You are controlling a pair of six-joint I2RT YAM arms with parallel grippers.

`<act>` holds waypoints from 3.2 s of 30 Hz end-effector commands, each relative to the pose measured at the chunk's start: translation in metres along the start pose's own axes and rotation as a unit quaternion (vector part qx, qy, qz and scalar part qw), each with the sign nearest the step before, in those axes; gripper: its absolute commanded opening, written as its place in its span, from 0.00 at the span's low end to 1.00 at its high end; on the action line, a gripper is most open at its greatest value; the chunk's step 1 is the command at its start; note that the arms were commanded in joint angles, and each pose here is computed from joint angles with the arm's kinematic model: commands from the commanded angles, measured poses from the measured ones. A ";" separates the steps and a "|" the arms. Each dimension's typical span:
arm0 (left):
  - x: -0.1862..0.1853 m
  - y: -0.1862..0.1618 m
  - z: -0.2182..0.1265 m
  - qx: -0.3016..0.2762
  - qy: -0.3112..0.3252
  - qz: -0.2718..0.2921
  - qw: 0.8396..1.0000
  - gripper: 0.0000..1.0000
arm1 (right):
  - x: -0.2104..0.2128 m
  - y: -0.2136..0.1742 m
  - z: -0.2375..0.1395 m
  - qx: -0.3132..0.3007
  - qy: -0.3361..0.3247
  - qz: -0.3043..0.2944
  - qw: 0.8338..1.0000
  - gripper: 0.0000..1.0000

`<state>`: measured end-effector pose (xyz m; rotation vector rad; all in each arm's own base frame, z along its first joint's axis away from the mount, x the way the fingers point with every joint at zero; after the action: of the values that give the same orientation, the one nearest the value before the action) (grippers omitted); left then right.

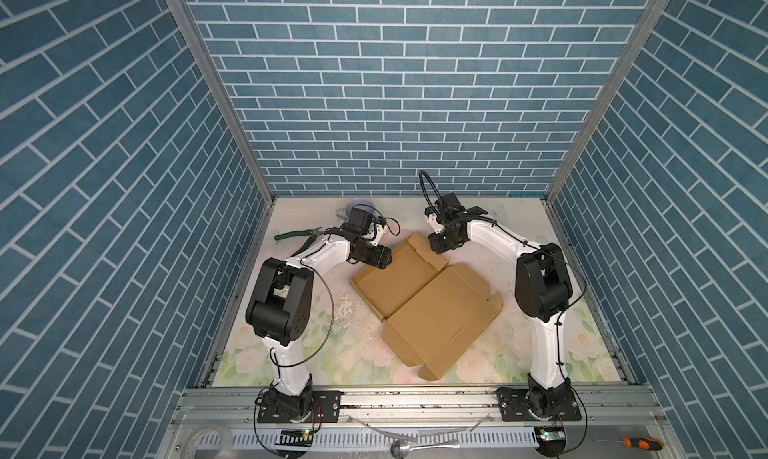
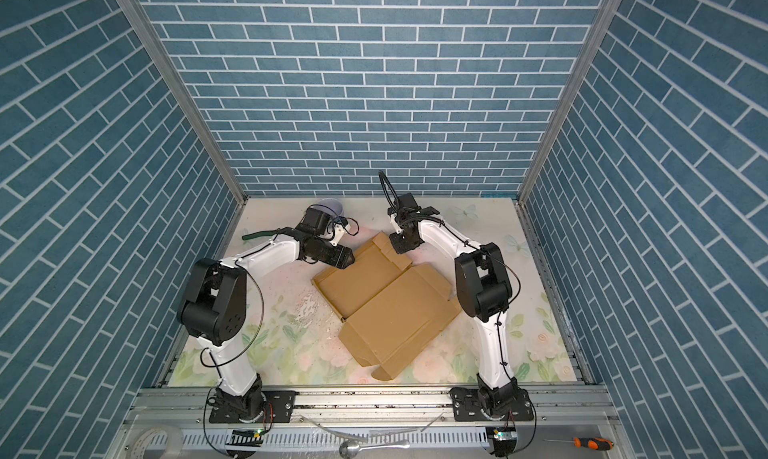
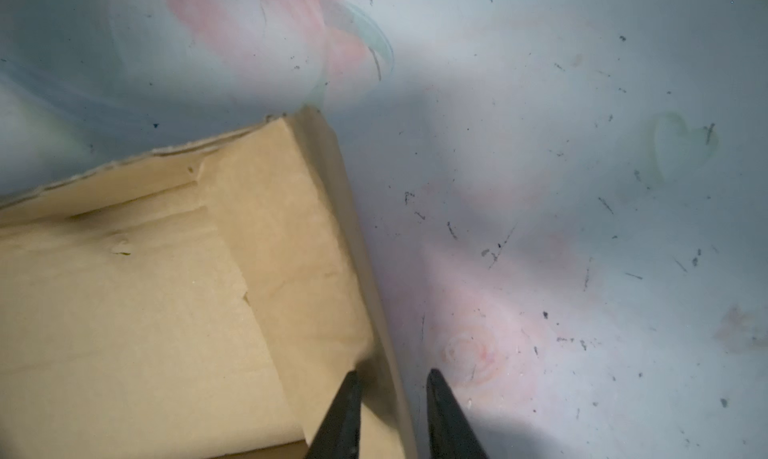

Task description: Fold the paper box

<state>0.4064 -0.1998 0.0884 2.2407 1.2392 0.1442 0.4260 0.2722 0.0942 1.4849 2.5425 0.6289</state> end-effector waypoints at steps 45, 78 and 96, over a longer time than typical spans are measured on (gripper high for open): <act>-0.004 -0.004 0.048 0.000 -0.023 -0.026 0.999 0.31 | 0.014 0.034 0.057 -0.011 -0.010 -0.017 1.000 0.33; -0.011 -0.009 0.059 0.004 -0.032 -0.051 0.998 0.23 | 0.026 0.061 0.084 -0.059 -0.045 -0.074 0.994 0.11; 0.002 -0.028 0.059 0.028 -0.003 -0.062 0.998 0.21 | 0.013 0.016 0.046 0.009 -0.015 -0.122 0.992 0.49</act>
<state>0.4178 -0.2181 0.0354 2.1740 1.3580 0.0908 0.4641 0.3223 0.0433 1.2031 2.5983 0.5969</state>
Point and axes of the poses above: each gripper's point midway between its finger pads, its own z axis out along the fingers, its own x axis along the line the jaws close on, y = z × x, the point moved 1 cm from there along -z, back along the fingers, and after that the axes turned 5 degrees about z, right-handed, at the moved point
